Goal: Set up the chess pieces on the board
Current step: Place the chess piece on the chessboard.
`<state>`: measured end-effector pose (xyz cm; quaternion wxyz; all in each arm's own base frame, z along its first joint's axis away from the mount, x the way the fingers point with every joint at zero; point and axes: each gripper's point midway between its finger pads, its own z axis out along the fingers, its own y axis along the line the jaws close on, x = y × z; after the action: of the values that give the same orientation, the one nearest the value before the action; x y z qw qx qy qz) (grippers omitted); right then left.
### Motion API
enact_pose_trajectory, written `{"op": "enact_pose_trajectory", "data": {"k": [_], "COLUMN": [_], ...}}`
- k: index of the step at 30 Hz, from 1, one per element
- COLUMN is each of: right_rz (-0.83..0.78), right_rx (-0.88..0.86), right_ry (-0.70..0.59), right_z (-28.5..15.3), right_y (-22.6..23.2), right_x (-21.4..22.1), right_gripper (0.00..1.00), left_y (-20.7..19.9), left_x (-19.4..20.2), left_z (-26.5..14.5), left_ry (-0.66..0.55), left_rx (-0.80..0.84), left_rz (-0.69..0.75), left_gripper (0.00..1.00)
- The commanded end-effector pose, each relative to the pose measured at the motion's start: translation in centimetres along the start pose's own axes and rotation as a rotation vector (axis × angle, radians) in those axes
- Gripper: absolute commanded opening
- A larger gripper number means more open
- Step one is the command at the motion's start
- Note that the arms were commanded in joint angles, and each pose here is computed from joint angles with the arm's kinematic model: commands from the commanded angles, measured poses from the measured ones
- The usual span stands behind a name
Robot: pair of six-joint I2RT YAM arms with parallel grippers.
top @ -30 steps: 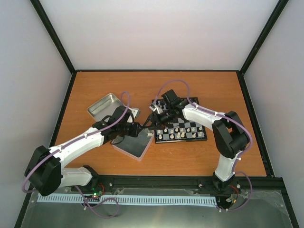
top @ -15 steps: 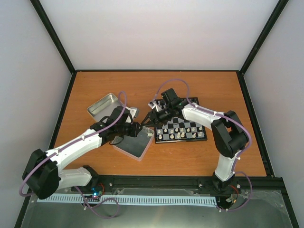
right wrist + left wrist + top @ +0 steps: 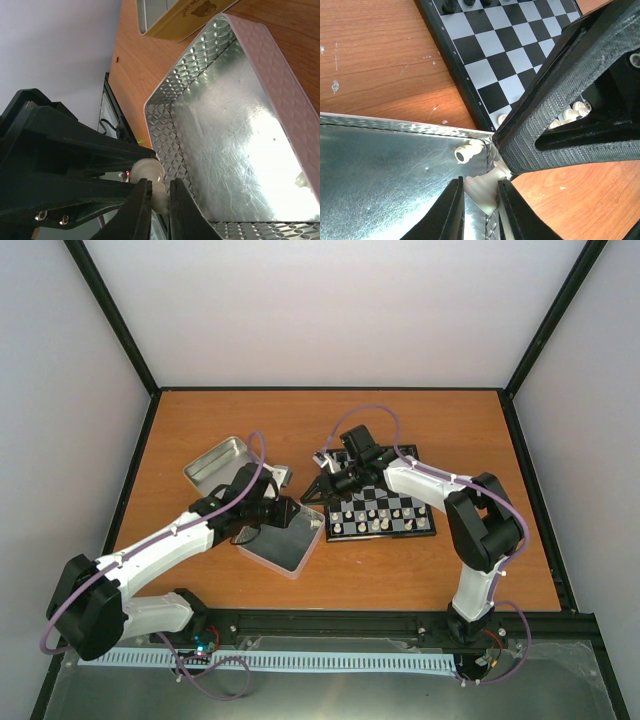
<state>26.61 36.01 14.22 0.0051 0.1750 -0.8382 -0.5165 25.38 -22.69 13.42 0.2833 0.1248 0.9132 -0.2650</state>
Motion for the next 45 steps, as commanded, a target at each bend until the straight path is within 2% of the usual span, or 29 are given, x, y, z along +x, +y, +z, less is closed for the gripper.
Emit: {"op": "enact_pose_trajectory", "data": {"k": [1,4,8,11,15,19,22,26,30,36,41,45], "right_rz": [-0.044,-0.052,-0.039,-0.005,0.022,0.097,0.139,0.116,0.093,0.083,0.112,0.203], "right_rx": [-0.051,-0.05,0.032,0.219,0.514,0.76,0.873,0.982,1.006,1.038,1.197,1.289], "right_ry": [0.008,0.0,-0.045,-0.091,-0.11,-0.097,-0.04,0.012,0.03,0.012,-0.073,-0.115], "right_z": [0.2,0.1,-1.2,-4.0,-8.2,-12.0,-13.2,-13.3,-12.5,-12.4,-15.3,-17.8], "right_y": [1.3,1.5,0.8,-0.9,-2.7,-4.5,-5.3,-5.7,-6.2,-6.6,-7.6,-8.9], "right_x": [-0.1,-0.3,-1.1,-1.2,-0.2,2.2,4.3,5.3,5.1,4.6,4.3,5.5], "right_gripper": [0.04,0.03,0.03,0.03,0.03,0.03,0.03,0.03,0.03,0.03,0.03,0.03], "left_y": [-0.4,-0.4,0.4,1.1,1.1,1.4,1.7,1.7,1.7,1.7,1.8,1.7], "left_x": [-1.0,-1.1,-0.9,-0.6,-1.0,-1.2,-0.8,-0.6,-0.4,-0.1,0.2,0.1], "left_z": [-0.4,-0.4,-0.5,-0.7,-1.3,-1.0,0.0,0.9,1.3,1.3,1.6,1.7], "left_ry": [-0.032,-0.031,-0.031,-0.033,-0.068,-0.076,-0.045,-0.017,-0.007,0.006,0.019,0.023], "left_rx": [0.015,0.013,-0.029,-0.063,-0.065,-0.081,-0.091,-0.089,-0.08,-0.079,-0.079,-0.076], "left_rz": [-0.012,-0.012,-0.014,-0.008,0.014,0.029,0.033,0.043,0.043,0.044,0.043,0.045], "left_gripper": [0.15,0.23,0.51,0.65,0.73,0.75,0.74,0.72,0.72,0.72,0.71,0.71]}}
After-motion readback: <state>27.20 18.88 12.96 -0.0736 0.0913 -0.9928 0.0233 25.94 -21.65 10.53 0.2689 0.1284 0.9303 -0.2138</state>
